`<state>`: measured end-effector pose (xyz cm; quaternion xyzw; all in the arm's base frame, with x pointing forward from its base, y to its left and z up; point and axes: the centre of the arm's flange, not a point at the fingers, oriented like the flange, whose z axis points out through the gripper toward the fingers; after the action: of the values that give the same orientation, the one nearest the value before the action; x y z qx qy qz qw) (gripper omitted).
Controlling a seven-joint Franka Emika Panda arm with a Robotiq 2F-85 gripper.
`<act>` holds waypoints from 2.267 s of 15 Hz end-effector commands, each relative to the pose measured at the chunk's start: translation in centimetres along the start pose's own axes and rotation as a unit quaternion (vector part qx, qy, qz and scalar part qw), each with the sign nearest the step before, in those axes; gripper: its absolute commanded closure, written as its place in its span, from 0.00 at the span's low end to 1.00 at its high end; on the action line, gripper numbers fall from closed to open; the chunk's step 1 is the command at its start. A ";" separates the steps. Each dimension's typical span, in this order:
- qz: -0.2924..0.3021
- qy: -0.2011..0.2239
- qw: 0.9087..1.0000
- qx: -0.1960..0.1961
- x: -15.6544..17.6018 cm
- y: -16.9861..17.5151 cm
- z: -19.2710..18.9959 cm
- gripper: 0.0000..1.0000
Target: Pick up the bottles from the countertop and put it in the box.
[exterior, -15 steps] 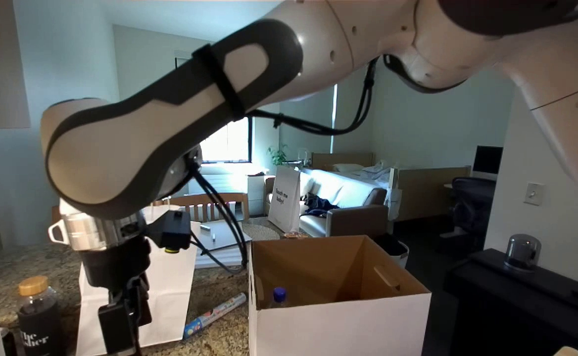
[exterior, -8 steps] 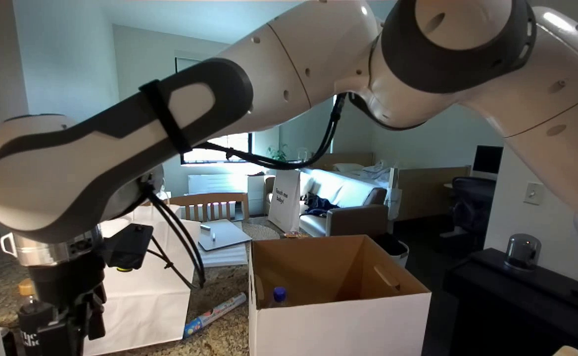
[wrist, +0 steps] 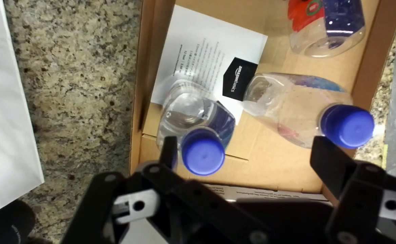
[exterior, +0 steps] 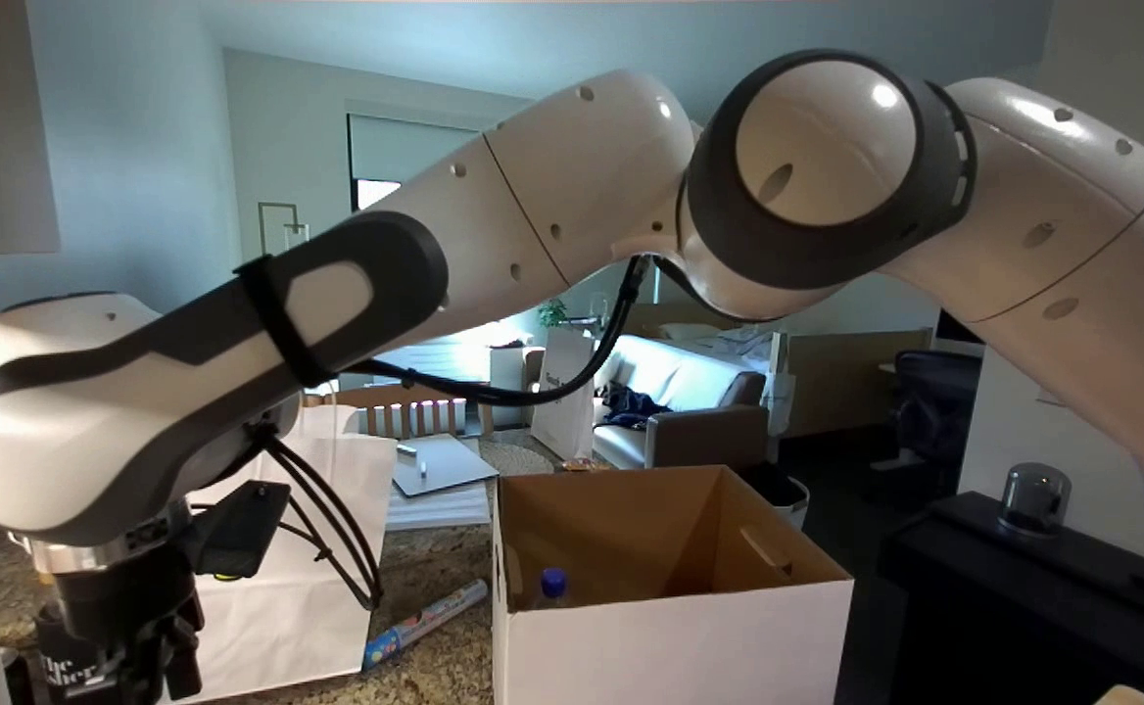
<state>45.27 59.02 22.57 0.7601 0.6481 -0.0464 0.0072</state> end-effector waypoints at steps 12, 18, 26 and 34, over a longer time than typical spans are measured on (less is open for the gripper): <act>0.010 -0.052 0.999 0.000 2.0 2.2 2.2 0.61; 0.015 -0.045 0.999 -0.001 1.9 2.7 2.0 0.88; 0.052 -0.042 0.998 -0.011 -1.3 2.3 -0.8 0.89; 0.151 -0.068 0.985 0.041 -8.9 4.7 -8.7 0.89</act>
<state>51.12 54.70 27.71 0.8205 0.5629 -0.0951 0.0297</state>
